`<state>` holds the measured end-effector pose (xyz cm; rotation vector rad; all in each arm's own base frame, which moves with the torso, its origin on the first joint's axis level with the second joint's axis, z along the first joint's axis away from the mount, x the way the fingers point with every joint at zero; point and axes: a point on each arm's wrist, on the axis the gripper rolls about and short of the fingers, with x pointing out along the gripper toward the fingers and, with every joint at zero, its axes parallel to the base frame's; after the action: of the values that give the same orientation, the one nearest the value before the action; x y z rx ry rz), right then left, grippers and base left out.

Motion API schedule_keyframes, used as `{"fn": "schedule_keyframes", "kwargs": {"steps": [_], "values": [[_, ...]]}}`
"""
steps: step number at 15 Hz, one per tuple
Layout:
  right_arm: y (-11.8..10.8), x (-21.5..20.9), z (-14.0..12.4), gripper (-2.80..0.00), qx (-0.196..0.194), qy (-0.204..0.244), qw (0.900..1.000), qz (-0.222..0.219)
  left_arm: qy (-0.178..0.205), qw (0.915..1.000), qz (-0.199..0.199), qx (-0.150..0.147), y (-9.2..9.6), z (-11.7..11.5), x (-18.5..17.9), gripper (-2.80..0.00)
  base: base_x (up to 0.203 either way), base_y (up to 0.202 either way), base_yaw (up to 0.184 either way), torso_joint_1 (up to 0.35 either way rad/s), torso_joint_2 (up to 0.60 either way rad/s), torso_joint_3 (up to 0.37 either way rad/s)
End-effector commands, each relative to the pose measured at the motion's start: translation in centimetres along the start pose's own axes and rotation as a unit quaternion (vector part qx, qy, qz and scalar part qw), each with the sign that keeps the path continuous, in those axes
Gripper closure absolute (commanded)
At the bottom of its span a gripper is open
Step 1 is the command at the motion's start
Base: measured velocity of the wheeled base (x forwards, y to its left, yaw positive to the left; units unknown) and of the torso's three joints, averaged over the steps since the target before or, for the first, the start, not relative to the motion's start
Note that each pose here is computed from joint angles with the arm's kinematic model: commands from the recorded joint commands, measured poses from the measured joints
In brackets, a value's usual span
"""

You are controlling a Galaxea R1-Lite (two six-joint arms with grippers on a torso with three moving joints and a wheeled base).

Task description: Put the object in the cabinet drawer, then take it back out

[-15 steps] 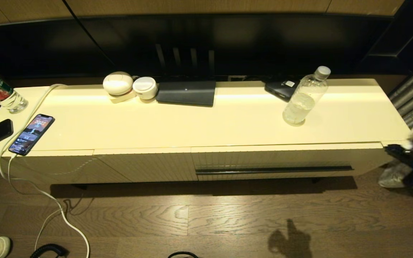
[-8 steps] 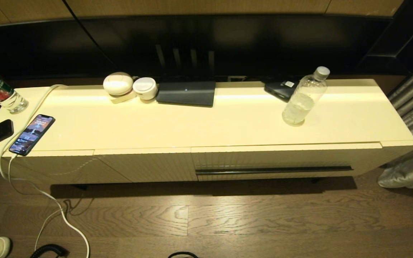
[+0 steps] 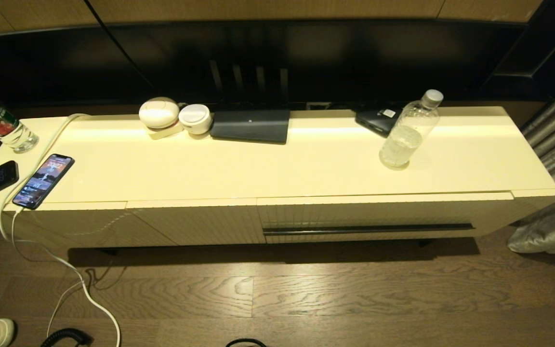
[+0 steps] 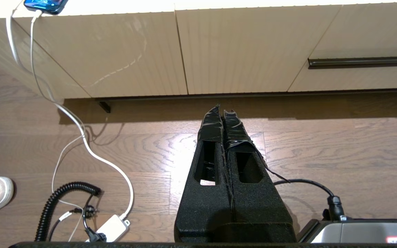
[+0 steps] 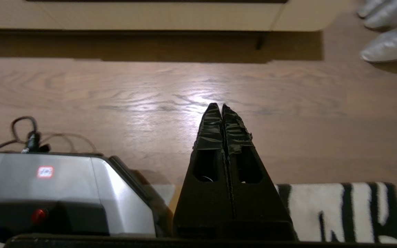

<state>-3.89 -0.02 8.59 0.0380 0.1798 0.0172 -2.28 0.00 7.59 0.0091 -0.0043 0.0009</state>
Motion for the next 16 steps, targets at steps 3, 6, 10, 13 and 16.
{"fn": "schedule_keyframes", "kwargs": {"steps": [3, 6, 10, 13, 16], "values": [[-0.1, 1.5, -0.5, 0.00, -0.016, -0.085, 0.996, -0.003, 0.001, 1.0000, 0.000, 0.000, 0.0, 0.0, 0.0, 0.00, 0.000, 0.000, 0.000, 0.000, 0.00, 0.000], [-0.1, 1.7, -0.6, 0.00, -0.010, -0.097, 0.995, -0.004, 0.001, 1.0000, 0.000, 0.000, 0.0, 0.0, 0.0, 0.00, 0.000, 0.000, 0.000, 0.000, 0.00, 0.000], [-0.1, 1.7, -0.6, 0.00, -0.009, -0.097, 0.995, -0.004, 0.001, 1.0000, 0.000, 0.000, 0.0, -0.1, 0.0, 0.00, 0.000, 0.000, 0.000, 0.000, 0.00, 0.000], [-0.1, 1.7, -0.6, 0.00, -0.008, -0.096, 0.995, -0.004, 0.001, 1.0000, 0.000, 0.000, 0.0, -0.1, 0.0, 0.00, 0.000, 0.000, 0.000, 0.000, 0.00, 0.000], [-0.1, 1.7, -0.6, 0.00, -0.010, -0.097, 0.995, -0.004, 0.001, 1.0000, 0.000, 0.000, 0.0, -0.1, 0.0, 0.00, 0.000, 0.000, 0.000, 0.000, 0.00, 0.000]]}}
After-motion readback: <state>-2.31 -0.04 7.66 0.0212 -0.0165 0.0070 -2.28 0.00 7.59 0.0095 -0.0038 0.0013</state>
